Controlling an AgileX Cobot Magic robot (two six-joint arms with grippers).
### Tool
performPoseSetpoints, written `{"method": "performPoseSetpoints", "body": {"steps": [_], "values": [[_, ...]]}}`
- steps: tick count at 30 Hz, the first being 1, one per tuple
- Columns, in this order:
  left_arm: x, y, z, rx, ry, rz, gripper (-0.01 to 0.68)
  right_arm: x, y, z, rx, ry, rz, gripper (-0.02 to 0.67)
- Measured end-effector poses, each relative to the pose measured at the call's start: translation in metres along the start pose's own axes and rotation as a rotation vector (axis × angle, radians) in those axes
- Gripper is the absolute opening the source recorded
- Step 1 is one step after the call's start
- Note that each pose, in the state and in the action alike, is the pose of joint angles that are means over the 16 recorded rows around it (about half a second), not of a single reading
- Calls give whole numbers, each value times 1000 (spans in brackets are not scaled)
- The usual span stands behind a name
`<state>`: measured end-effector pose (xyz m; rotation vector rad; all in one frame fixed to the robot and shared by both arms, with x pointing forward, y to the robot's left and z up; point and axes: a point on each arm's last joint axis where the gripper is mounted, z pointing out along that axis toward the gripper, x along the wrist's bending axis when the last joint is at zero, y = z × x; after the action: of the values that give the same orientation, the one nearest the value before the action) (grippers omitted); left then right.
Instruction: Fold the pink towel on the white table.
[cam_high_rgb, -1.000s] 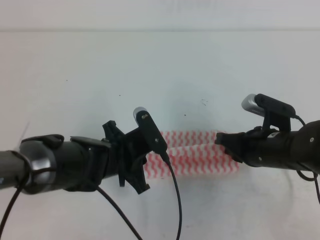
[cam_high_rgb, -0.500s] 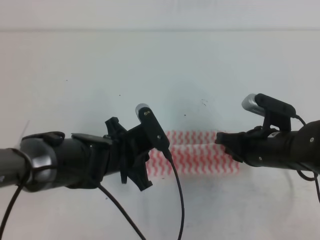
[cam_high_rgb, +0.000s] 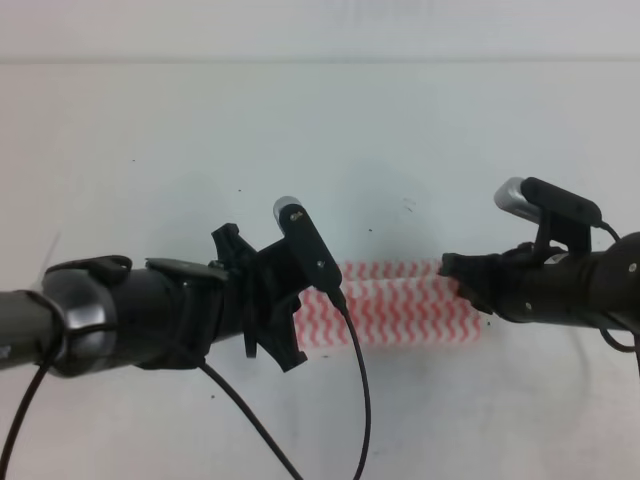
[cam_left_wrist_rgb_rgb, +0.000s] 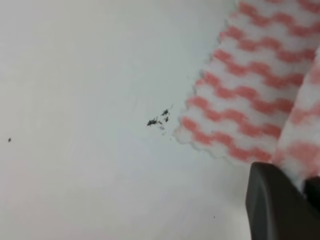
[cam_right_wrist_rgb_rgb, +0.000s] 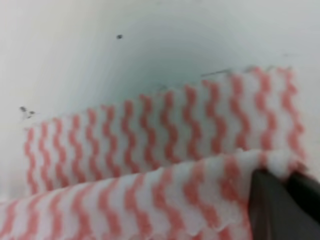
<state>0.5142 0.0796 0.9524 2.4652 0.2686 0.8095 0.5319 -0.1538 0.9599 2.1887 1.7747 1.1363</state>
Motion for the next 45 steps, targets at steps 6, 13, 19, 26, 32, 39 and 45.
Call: {"method": "performPoseSetpoints", "body": {"steps": [6, 13, 19, 26, 32, 39, 45], "values": [[-1, -1, 3, 8, -4, 0, -4, 1, 3, 5, 17, 2, -6, -17], [-1, -2, 10, 17, -10, -9, -4, 2, 3, 14, 34, -5, -12, -17], [-1, -1, 14, 22, -11, -35, -4, 0, 2, 21, 48, -15, -12, -17], [0, -2, 18, 34, -6, -30, -4, 1, 3, 24, 53, -15, -14, -17], [0, -3, 18, 43, 1, -24, -4, 3, 8, 24, 49, -7, -12, -17], [3, 0, 19, 37, 11, -14, -4, 2, 15, 23, 43, -2, -2, -17], [7, 5, 20, 23, 18, -15, -4, -1, 19, 23, 39, -5, 7, -17]]}}
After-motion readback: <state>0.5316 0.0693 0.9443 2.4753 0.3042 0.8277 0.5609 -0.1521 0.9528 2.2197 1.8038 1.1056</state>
